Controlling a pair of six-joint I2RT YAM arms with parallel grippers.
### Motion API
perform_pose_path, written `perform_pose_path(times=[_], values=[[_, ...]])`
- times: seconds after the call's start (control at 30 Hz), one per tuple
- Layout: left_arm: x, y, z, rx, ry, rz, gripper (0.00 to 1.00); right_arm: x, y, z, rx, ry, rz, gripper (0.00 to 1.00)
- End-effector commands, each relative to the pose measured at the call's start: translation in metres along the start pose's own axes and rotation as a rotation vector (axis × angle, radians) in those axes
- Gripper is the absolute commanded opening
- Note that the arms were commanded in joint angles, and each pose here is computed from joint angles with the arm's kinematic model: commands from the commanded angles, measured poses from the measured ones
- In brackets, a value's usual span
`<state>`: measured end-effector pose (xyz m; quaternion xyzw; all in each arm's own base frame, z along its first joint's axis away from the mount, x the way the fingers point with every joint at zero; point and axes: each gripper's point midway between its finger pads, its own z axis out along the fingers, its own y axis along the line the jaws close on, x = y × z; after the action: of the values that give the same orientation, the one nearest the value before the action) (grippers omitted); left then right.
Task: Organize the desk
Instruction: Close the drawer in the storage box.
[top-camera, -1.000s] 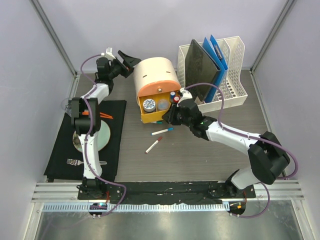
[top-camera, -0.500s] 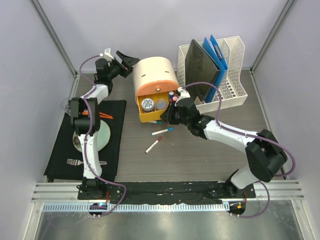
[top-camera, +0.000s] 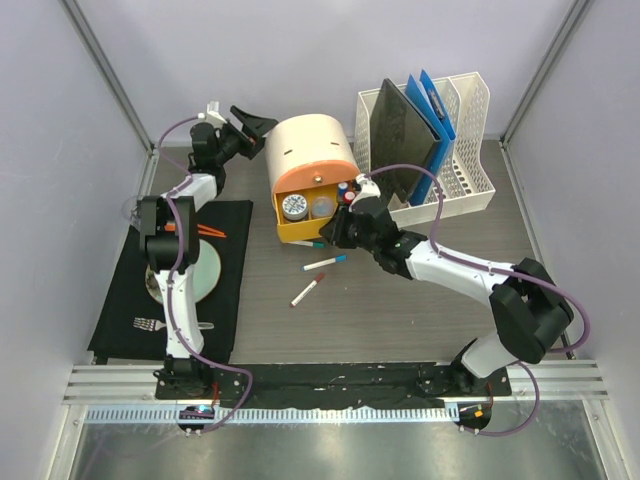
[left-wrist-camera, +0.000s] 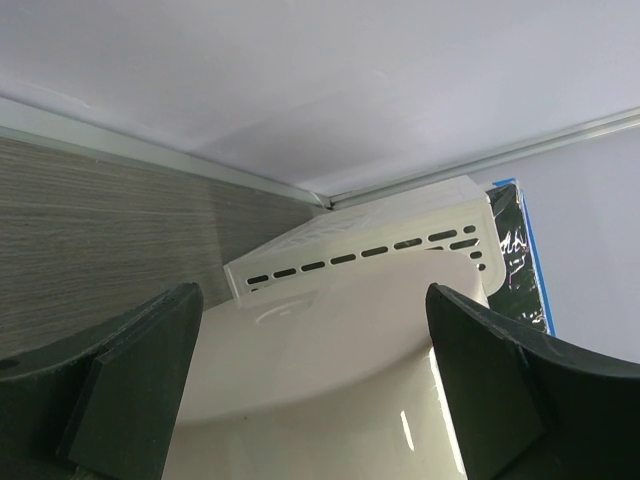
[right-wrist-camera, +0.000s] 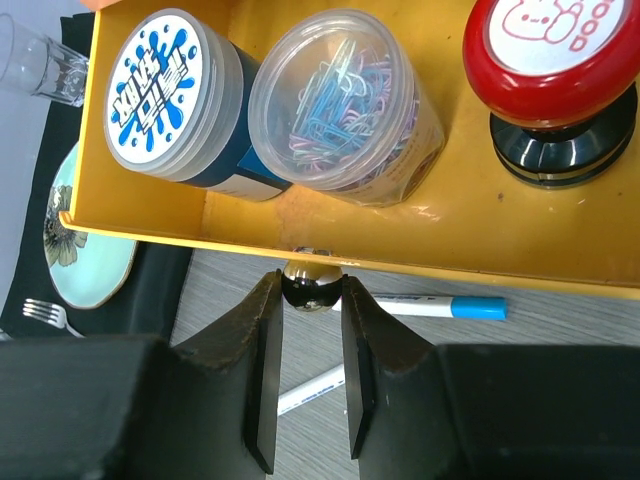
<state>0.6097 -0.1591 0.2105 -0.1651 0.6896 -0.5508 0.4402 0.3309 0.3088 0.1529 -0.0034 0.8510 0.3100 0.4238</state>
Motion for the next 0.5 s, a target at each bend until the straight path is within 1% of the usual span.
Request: perform_pose_path(times=[0.0, 0.3, 0.47], values=[[0.035, -0.021, -0.006, 0.05, 0.124, 0.023, 0.98, -0.056, 0.033, 0.0, -0.073, -0.187, 0.043, 0.22], [0.042, -0.02, -0.01, 0.054, 0.134, 0.011, 0.97, -0.066, 0.03, 0.003, -0.041, -0.226, 0.031, 0.23], [0.044, -0.02, -0.01, 0.057, 0.139, 0.011, 0.97, -0.069, 0.029, 0.011, -0.02, -0.23, -0.004, 0.23]])
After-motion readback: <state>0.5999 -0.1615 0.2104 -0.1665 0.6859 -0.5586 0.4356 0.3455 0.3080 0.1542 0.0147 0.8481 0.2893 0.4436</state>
